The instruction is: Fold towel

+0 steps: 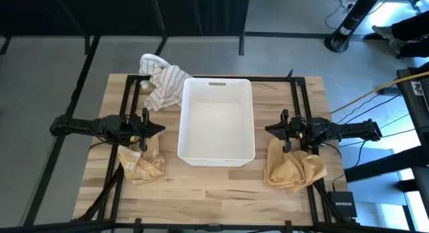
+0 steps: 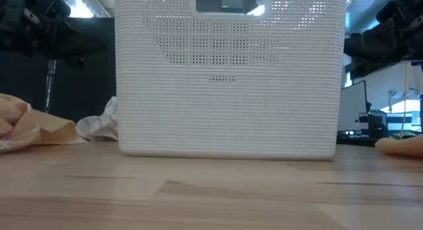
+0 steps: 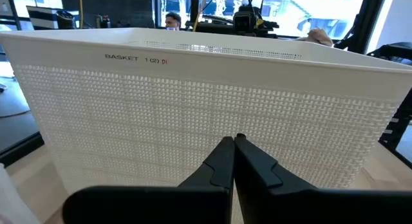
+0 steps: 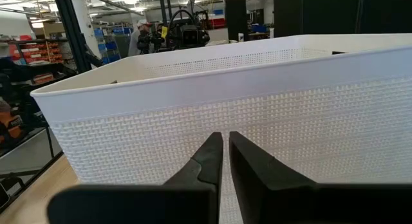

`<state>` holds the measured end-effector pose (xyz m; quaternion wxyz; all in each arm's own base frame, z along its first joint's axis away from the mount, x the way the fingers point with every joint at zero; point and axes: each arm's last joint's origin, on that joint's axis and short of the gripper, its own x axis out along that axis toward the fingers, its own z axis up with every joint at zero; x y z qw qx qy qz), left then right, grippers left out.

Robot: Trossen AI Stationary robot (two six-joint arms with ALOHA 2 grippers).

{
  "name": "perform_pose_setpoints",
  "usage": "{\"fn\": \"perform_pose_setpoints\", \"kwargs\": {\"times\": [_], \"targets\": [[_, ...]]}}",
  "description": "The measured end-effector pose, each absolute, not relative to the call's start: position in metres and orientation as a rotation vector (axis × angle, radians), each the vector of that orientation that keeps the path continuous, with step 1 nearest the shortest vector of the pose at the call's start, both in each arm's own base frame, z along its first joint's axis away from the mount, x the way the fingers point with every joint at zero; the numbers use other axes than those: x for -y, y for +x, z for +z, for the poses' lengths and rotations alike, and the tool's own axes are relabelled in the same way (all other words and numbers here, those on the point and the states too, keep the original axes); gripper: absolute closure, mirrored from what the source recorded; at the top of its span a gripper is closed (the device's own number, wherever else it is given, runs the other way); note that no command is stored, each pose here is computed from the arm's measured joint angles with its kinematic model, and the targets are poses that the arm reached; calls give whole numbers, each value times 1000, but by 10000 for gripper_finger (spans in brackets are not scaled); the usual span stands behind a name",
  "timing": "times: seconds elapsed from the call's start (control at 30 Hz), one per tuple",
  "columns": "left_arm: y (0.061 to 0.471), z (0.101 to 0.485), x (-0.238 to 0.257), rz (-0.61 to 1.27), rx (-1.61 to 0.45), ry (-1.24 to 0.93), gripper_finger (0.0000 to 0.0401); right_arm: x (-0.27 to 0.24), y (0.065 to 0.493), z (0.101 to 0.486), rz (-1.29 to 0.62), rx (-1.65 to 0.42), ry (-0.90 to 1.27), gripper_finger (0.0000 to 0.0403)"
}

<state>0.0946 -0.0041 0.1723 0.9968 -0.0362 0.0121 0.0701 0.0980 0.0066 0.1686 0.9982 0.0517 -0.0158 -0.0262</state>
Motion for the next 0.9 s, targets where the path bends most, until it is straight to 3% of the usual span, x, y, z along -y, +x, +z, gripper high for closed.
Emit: {"fn": "perform_pose_setpoints", "kwargs": {"times": [0.17, 0.37, 0.6, 0.77, 0.9], "targets": [[95, 174, 4, 140, 11, -85, 400, -7, 98, 169, -53, 32, 103, 370], [93, 193, 4, 121, 205, -258, 400, -7, 98, 170, -50, 48, 181, 370], [90, 206, 4, 109, 308, -139, 400, -6, 98, 172, -70, 77, 294, 370], [88, 245, 7, 43, 337, -143, 400, -6, 97, 178, -49, 135, 302, 370], [98, 285, 12, -4, 224, -111, 400, -7, 97, 182, -28, 174, 294, 370]]}}
